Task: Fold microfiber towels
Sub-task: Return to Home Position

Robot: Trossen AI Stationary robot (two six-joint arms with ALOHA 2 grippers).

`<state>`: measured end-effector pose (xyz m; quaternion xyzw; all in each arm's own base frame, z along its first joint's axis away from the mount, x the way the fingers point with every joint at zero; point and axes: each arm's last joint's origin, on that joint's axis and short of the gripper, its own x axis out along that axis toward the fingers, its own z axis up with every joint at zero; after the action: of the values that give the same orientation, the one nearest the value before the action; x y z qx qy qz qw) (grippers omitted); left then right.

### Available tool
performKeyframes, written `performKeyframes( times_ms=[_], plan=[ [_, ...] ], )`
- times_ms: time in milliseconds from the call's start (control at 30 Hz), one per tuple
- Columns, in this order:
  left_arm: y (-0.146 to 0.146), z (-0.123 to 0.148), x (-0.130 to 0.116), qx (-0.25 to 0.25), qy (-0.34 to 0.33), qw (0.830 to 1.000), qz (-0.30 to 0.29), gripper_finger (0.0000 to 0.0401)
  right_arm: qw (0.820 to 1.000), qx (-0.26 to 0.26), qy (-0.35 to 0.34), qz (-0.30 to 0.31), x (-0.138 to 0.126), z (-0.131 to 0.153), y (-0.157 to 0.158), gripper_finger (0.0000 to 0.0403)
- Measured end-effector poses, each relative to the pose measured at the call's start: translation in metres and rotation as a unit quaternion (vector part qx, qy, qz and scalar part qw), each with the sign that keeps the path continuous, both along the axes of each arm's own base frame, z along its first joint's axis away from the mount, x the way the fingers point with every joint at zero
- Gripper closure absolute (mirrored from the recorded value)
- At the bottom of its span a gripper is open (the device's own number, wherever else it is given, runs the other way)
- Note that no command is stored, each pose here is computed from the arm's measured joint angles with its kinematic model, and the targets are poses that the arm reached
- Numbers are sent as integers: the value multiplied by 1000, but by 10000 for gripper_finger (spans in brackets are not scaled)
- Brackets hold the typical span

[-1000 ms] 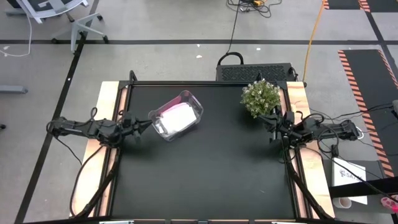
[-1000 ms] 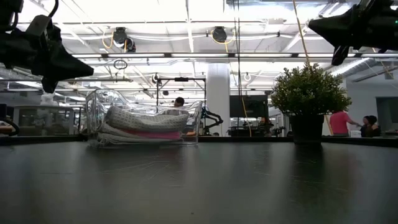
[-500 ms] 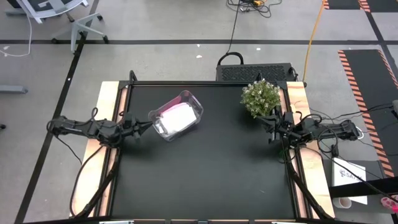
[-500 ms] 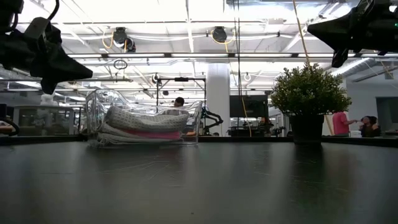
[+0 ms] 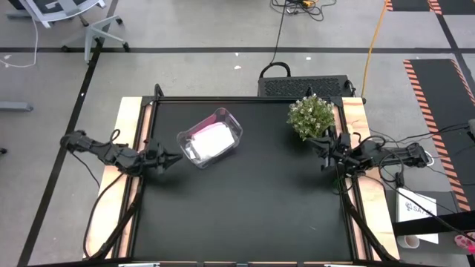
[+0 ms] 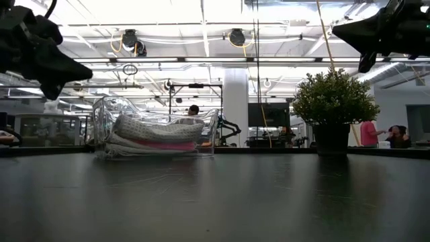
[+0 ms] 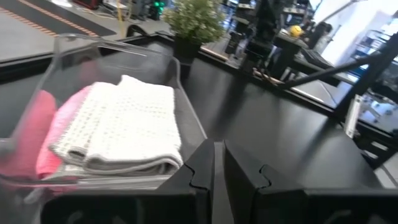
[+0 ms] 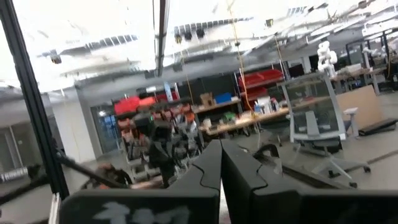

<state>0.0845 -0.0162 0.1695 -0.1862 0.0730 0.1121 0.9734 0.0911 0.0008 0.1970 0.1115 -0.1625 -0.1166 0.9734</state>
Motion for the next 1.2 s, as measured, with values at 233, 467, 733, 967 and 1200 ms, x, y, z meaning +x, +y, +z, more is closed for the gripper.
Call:
performKeyframes(
  times_ms=[233,467,733,967,1200],
  plan=[
    [-2,0,0,0,0,1000,-11,368,999,7,-51,0,-4,9,0,403],
    [-2,0,0,0,0,1000,-11,368,999,7,-50,0,-4,9,0,403],
    [-2,0,0,0,0,1000,-11,368,999,7,-50,0,-4,9,0,403],
    [-2,0,0,0,0,1000,-11,368,999,7,-50,0,-4,9,0,403],
    [-2,0,0,0,0,1000,-11,368,999,7,-50,0,-4,9,0,403]
  ],
)
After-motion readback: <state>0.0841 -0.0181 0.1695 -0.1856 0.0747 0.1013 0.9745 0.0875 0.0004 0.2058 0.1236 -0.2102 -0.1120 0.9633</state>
